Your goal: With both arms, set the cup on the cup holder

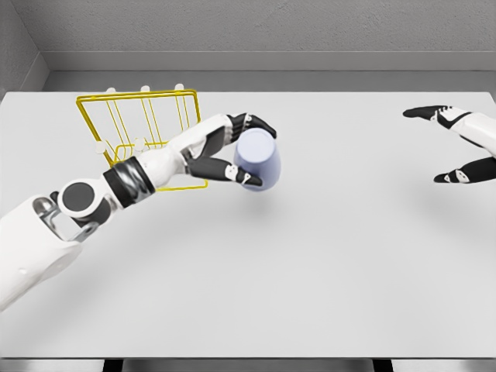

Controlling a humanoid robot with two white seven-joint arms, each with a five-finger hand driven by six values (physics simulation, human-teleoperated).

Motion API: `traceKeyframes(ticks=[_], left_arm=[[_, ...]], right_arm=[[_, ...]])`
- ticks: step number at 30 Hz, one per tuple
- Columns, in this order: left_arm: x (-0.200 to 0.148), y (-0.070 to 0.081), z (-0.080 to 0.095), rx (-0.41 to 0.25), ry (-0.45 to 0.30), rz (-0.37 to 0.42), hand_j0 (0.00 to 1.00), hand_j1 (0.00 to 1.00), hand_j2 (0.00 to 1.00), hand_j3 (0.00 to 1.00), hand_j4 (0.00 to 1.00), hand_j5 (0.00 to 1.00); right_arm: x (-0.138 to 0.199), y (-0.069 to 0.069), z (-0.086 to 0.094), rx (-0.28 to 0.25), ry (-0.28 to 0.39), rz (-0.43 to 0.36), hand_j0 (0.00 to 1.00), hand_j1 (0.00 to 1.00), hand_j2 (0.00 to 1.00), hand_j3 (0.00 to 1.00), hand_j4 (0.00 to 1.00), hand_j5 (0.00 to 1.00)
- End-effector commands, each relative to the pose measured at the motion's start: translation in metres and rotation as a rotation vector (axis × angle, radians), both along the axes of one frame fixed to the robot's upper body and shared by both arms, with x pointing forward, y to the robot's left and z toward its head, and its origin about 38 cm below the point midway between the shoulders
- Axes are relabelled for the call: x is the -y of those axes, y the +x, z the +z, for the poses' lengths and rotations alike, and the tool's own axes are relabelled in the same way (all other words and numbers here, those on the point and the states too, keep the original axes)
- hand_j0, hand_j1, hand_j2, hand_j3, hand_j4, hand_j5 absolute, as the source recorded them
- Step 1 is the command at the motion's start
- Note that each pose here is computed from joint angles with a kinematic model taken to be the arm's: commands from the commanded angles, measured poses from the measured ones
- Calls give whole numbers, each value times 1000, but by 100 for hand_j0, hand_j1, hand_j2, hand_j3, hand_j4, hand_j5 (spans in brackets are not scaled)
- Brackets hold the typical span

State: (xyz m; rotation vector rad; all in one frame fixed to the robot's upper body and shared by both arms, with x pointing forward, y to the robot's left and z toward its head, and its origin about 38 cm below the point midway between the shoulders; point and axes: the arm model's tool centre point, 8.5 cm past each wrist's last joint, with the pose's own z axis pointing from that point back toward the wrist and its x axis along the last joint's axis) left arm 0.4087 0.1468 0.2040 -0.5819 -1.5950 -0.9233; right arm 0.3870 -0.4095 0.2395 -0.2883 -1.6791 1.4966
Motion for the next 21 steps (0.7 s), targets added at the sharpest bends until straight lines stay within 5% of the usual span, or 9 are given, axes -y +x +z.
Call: traceKeyframes(ticks=[1,21], left_arm=[[-7,2,4,1,-5,13,58,58,58,58,58,58],[-47,11,29,50,-1,75,59,59,59,59,59,59]], right_arm=[[1,0,3,6,11,-3,100,100,100,100,100,100],[1,0,1,3,11,-5,100,100,100,100,100,100]])
